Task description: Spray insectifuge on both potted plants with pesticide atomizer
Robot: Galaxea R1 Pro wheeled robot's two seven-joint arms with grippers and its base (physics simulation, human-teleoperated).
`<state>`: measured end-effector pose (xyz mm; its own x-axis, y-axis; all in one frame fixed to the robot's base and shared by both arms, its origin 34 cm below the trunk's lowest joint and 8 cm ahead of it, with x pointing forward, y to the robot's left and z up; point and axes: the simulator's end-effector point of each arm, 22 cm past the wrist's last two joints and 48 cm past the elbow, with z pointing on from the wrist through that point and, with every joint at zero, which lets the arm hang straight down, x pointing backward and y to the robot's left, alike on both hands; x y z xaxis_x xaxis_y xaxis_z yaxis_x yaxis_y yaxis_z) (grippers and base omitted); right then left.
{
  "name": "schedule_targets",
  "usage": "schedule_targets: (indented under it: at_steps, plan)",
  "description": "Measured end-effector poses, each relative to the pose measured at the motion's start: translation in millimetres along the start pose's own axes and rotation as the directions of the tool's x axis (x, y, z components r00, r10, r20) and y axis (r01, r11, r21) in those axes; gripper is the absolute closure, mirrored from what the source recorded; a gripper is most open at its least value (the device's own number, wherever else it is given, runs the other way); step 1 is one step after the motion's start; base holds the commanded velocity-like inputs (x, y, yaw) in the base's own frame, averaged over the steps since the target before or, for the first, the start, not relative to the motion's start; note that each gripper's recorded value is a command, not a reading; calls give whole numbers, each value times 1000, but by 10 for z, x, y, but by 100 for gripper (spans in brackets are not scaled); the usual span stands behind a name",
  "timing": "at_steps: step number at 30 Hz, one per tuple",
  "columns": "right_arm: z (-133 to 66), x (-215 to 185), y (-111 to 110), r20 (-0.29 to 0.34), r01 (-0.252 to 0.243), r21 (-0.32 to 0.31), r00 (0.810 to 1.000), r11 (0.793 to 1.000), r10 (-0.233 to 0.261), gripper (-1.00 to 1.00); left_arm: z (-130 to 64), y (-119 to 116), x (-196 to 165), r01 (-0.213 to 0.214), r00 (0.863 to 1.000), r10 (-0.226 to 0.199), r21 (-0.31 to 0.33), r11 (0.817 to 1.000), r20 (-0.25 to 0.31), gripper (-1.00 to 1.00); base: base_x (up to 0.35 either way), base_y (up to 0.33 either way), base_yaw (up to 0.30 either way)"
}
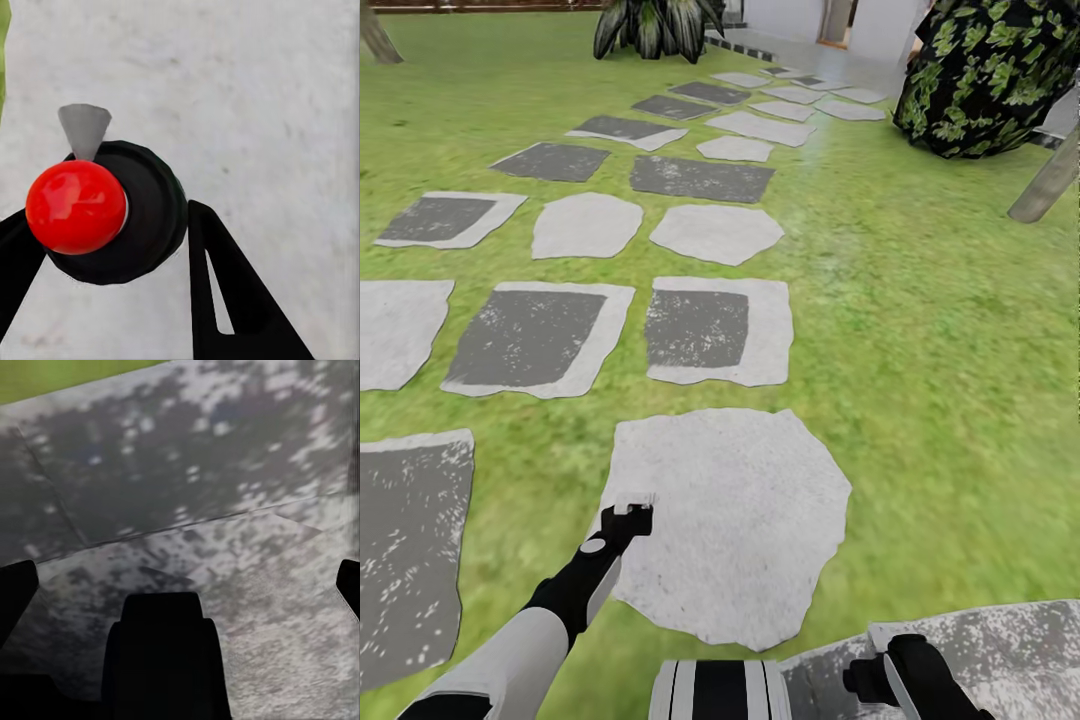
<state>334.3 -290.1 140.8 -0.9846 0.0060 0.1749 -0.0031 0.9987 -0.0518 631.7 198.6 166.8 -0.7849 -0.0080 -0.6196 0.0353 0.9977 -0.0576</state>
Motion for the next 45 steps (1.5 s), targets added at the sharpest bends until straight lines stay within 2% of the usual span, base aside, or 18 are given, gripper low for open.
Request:
schedule_targets:
  at_steps: [8,13,17,26,28,30,31,36,45]
  plan:
    - [-167,-198,-119,58,1,18,998,1000,-2,-100,-82,-9,-222,-1,999,1,0,1000,34,100,0,0,0]
    - [-451,-566,-141,165,1,22,986,1000,-5,-100,-143,-9,-562,-3,998,3,-1,1000,60,100,0,0,0]
    - [-592,-701,-147,208,0,23,978,1000,-4,-100,-205,-10,-769,-5,997,5,-2,1000,73,100,0,0,0]
    - [-751,-790,-148,246,-2,22,969,1000,-4,-100,-329,-16,-990,-3,996,3,-3,1000,94,100,0,0,0]
    - [-786,-808,-145,255,-2,22,967,1000,-4,-100,-353,-3,-945,-2,999,2,-5,1000,49,100,0,0,0]
    - [-821,-827,-150,263,-3,22,965,1000,-3,-100,-394,-3,-1013,-3,999,3,-6,1000,35,100,0,0,0]
    - [-842,-838,-157,267,-5,22,964,1000,-1,-100,-444,-4,-1153,-5,999,5,-6,1000,32,100,0,0,0]
    - [-928,-883,-193,287,-23,16,958,1000,17,-100,-583,-31,-1397,-7,1000,7,-3,1000,28,100,0,0,0]
    - [-1116,-915,-201,297,-29,11,955,1000,25,-100,-728,-61,-1583,-9,1000,9,0,1000,28,100,0,0,0]
